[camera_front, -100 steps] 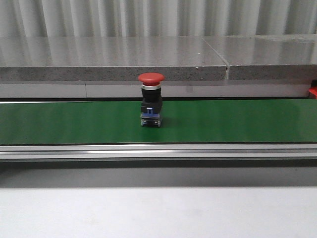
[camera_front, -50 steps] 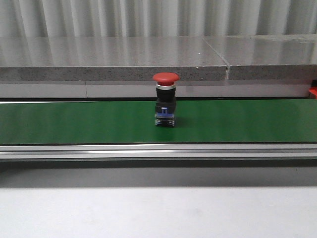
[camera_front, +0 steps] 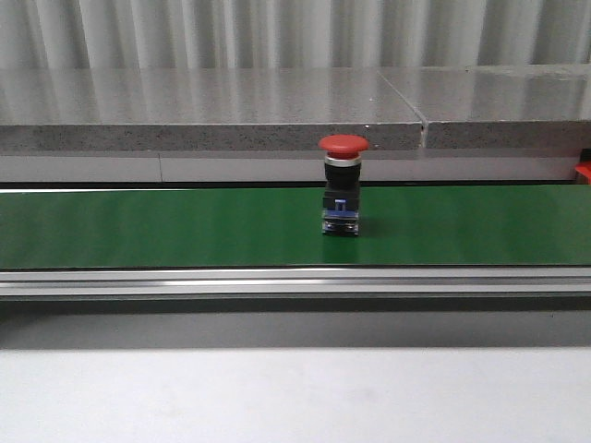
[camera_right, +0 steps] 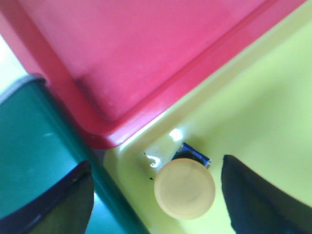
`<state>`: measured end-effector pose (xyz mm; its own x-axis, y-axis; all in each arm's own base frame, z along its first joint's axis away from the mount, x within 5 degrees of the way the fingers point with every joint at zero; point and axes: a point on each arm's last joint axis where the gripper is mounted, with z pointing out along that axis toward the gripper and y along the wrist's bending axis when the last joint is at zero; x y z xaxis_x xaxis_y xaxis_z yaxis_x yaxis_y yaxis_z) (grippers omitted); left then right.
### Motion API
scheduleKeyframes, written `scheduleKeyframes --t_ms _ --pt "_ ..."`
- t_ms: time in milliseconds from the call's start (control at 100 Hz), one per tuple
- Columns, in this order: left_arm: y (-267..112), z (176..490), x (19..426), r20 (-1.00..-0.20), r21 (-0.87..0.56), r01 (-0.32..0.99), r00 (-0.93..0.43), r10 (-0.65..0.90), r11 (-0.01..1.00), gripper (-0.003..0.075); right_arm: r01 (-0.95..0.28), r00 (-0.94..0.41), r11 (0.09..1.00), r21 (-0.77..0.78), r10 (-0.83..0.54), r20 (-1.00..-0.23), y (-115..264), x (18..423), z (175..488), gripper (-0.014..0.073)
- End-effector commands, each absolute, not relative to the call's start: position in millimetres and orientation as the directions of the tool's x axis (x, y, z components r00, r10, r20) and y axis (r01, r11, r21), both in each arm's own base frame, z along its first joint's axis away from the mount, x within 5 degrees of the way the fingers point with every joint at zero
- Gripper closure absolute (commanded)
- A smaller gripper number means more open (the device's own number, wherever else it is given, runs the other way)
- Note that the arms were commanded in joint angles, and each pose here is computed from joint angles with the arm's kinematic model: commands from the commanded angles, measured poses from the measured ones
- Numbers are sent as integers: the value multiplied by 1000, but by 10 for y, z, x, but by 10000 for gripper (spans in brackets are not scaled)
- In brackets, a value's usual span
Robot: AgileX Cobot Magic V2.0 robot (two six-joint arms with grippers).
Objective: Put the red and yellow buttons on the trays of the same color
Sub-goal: 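Lower the yellow button into the yellow tray and open the right gripper, then grasp the red button on the belt with the right gripper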
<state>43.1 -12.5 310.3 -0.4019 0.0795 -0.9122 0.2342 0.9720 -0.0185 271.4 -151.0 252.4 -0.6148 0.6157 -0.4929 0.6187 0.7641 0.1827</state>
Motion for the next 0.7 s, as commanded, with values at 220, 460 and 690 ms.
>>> scheduleKeyframes --t_ms 220,460,690 --pt "-138 3236 453 -944 -28 243 -326 55 970 741 512 -558 836 196 497 -664 -1179 2538 3186 46" --pt "-138 3236 453 -944 -28 243 -326 55 970 741 286 -659 946 152 309 -685 -611 2550 3338 41" --pt "-138 3236 453 -944 -28 243 -326 55 970 741 100 -736 986 135 165 -657 -150 2610 3299 -53"
